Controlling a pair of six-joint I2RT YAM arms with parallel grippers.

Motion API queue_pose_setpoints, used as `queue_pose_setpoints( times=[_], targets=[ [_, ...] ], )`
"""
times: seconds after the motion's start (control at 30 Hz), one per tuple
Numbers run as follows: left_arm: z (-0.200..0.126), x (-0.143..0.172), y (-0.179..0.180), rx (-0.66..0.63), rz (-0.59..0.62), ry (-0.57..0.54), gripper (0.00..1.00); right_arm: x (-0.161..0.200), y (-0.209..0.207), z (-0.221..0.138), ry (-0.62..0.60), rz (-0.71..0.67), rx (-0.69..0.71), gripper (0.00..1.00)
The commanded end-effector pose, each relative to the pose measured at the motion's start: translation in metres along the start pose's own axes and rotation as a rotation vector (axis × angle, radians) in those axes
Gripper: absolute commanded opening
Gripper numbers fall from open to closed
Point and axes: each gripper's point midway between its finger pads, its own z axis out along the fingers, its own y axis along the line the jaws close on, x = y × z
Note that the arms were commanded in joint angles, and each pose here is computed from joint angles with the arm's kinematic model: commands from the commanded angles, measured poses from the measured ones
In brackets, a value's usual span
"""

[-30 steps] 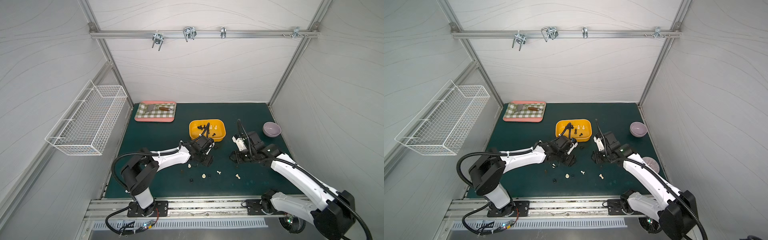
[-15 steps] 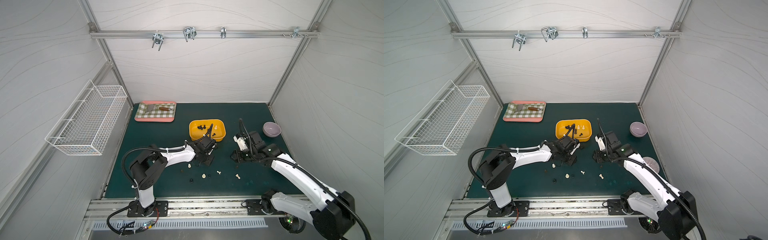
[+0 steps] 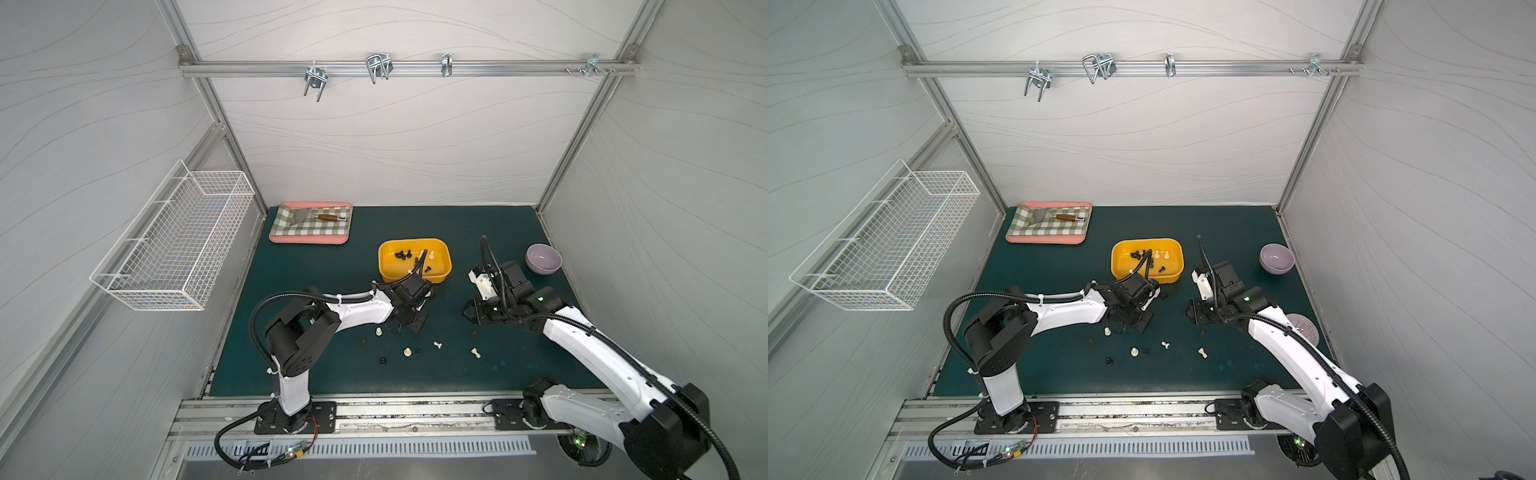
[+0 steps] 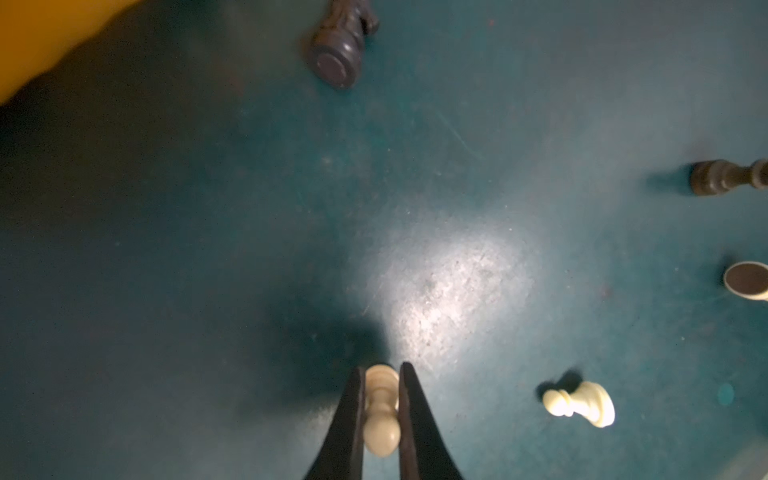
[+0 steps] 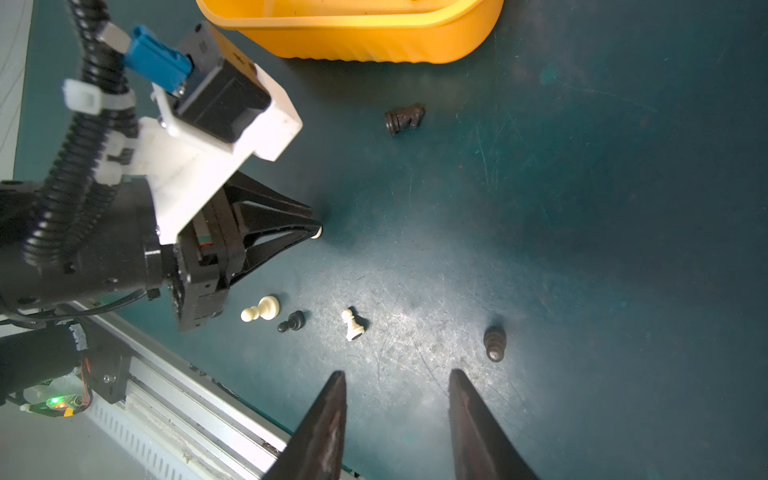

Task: Put the chess pieces into the storage box
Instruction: Pick up the chess piece at the center of the board, then place the chess piece in the storage box.

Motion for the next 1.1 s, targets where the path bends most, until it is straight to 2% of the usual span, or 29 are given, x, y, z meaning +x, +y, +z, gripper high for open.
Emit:
queue_pose_setpoints(
  times=[0.0,0.27,0.47,0.83,1.07],
  targets=[
    [-0.001,-0.006,-0.001,-0.015,0.009,-0.018,0.11,0.005,-0.003,0.002,0.015,-0.009,-0.005,0.42],
    [-0.020,-0.018,-0.012,0.042,0.048,-0.066,0.10,0.003,-0.001,0.000,0.010,-0.013,-0.017,0.43],
    [-0.051,-0.049,-0.005,0.049,0.034,-0.126,0.10,0.004,-0.001,-0.002,0.008,-0.013,-0.022,0.42],
    [-0.101,-0.131,0.050,0.009,-0.044,-0.304,0.10,0.003,0.000,-0.008,0.000,-0.018,-0.024,0.42],
    [-0.087,-0.150,0.091,-0.045,-0.123,-0.272,0.10,0.008,0.000,-0.013,-0.002,-0.014,-0.022,0.42]
  ],
)
